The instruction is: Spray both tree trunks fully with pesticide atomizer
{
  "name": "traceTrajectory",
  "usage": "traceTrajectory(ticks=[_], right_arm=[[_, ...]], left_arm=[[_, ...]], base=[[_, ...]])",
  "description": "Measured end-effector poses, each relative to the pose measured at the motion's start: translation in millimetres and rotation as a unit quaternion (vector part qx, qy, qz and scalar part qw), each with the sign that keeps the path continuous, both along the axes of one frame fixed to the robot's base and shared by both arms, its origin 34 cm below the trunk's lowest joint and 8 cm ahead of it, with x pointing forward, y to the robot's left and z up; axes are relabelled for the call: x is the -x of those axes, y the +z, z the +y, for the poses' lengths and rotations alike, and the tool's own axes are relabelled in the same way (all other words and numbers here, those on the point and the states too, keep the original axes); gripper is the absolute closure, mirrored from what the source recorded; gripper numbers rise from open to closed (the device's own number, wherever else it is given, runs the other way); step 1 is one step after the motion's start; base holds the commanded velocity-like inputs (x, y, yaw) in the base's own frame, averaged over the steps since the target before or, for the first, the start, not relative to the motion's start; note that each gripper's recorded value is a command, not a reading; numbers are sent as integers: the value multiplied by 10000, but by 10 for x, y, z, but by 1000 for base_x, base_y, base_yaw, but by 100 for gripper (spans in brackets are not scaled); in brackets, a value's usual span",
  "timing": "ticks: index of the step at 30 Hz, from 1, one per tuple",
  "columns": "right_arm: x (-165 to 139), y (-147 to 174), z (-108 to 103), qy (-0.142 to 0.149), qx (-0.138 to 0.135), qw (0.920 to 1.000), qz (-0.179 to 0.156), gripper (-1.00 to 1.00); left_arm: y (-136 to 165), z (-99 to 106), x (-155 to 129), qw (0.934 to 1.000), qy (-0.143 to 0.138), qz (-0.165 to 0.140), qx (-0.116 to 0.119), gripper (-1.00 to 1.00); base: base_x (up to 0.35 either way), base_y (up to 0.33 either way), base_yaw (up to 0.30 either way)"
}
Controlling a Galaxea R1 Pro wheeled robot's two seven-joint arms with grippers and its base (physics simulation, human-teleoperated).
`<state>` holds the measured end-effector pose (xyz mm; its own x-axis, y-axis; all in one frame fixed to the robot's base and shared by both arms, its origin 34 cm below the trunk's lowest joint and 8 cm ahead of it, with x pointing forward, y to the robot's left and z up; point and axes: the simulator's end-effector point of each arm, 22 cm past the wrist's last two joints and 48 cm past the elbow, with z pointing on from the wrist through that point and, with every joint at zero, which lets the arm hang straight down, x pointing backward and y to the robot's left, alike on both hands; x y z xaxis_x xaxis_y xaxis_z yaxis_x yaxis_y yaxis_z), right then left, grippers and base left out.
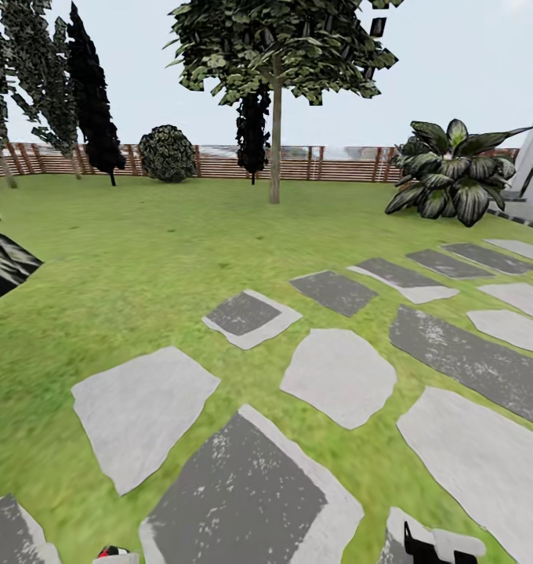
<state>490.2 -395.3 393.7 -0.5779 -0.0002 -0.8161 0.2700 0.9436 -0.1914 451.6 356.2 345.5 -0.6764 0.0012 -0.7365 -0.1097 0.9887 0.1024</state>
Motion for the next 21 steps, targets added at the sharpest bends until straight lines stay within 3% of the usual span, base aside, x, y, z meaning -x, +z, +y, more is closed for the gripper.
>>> traceTrajectory(ticks=[21], right_arm=[[10,-13,7,16,-7,10000,23,-100]], left_arm=[[2,9,0,10000,3,-1,-7,100]], base=[[337,0,0]])
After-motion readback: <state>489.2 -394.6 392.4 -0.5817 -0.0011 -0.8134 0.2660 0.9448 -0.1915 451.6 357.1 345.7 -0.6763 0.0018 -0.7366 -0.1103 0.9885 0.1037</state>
